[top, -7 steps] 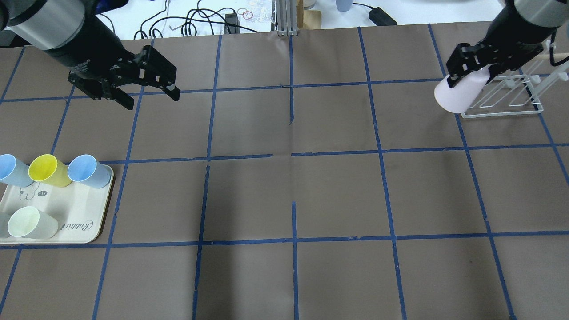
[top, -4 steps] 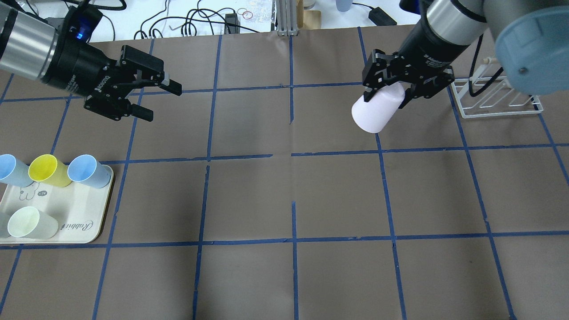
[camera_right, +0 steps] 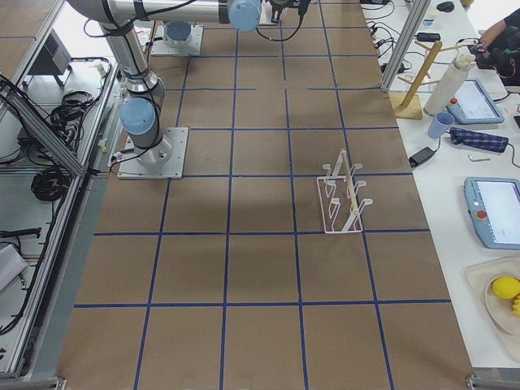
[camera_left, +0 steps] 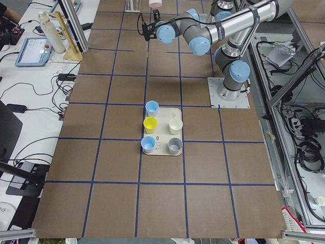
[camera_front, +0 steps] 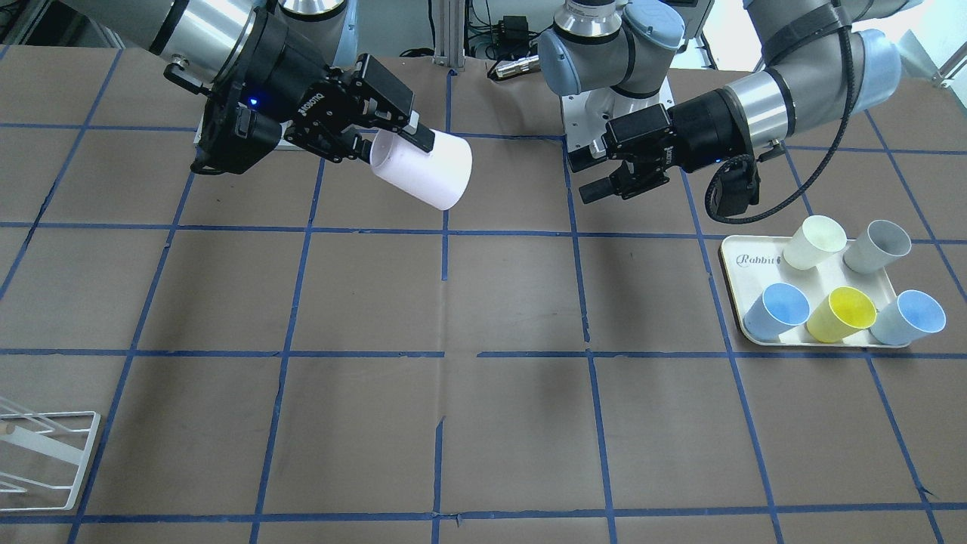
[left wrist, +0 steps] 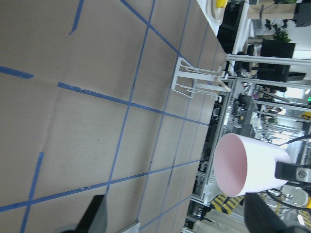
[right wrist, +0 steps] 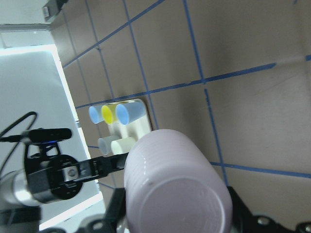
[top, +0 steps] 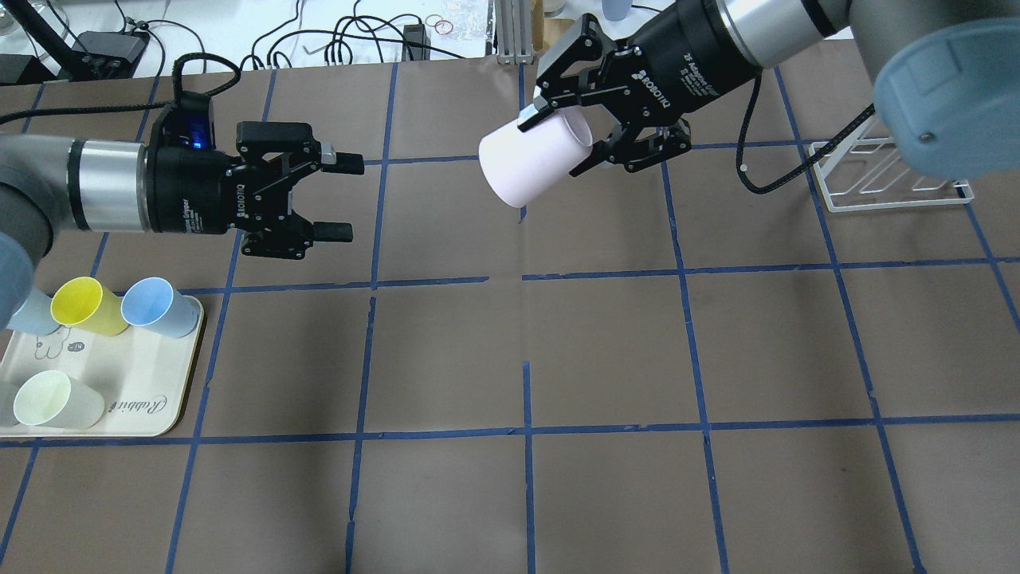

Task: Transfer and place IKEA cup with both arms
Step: 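Carry the pink cup toward the left gripper while the left arm approaches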

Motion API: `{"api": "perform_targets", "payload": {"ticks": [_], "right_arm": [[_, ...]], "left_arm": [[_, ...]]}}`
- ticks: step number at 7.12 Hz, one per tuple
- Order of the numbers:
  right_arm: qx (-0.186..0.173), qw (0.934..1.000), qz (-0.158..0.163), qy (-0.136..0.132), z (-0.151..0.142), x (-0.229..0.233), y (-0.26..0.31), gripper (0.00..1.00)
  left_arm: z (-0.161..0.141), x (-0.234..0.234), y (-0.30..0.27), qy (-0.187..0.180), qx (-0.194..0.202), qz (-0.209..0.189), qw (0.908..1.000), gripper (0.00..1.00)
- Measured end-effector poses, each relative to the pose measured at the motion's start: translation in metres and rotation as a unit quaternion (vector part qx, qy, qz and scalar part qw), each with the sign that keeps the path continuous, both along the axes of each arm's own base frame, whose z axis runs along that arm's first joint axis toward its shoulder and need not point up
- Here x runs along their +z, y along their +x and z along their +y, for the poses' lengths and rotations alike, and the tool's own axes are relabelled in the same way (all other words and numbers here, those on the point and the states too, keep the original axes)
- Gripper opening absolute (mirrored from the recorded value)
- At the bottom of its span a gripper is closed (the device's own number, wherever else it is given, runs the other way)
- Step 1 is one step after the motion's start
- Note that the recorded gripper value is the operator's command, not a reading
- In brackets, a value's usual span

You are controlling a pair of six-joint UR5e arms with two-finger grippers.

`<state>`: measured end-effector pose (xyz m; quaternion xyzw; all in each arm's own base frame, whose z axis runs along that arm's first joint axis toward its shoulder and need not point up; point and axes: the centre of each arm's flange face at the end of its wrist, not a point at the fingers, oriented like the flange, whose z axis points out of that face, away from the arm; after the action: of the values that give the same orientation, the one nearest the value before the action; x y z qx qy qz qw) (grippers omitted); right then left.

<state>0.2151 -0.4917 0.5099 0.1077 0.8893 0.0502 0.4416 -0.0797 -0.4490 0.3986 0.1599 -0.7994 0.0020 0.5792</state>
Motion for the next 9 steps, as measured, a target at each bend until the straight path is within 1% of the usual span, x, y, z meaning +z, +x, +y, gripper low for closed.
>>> {"api": "perform_targets", "payload": {"ticks": [1, 2, 3, 4, 5, 6, 7, 9], "right_arm": [[-0.011, 0.9979, -0.060, 0.020, -0.004, -0.003, -0.001, 0.00], [-0.024, 0.9908, -0.125, 0.047, -0.009, -0.015, -0.006, 0.00], [-0.036, 0.9804, -0.181, 0.069, -0.010, -0.026, -0.008, 0.00], [-0.044, 0.9699, -0.225, 0.083, -0.010, -0.032, -0.009, 0.00], [-0.048, 0.9622, -0.252, 0.091, -0.012, -0.035, -0.008, 0.00], [-0.050, 0.9584, -0.264, 0.097, -0.015, -0.039, -0.007, 0.00], [-0.051, 0.9568, -0.268, 0.101, -0.016, -0.041, -0.006, 0.00], [-0.053, 0.9552, -0.269, 0.111, -0.022, -0.052, -0.006, 0.00]], "left_arm": [[0.005, -0.003, -0.008, -0.003, 0.017, 0.049, 0.9987, 1.00], [0.010, -0.004, -0.013, -0.007, 0.024, 0.073, 0.9970, 1.00], [0.012, -0.002, -0.016, -0.013, 0.025, 0.081, 0.9963, 1.00], [0.010, -0.001, -0.021, -0.026, 0.020, 0.082, 0.9961, 1.00], [0.007, -0.001, -0.029, -0.042, 0.009, 0.081, 0.9957, 1.00], [0.005, -0.001, -0.038, -0.052, -0.002, 0.082, 0.9953, 1.00], [0.003, 0.002, -0.043, -0.059, -0.007, 0.086, 0.9945, 1.00], [-0.005, 0.016, -0.042, -0.070, -0.002, 0.099, 0.9926, 1.00]]}}
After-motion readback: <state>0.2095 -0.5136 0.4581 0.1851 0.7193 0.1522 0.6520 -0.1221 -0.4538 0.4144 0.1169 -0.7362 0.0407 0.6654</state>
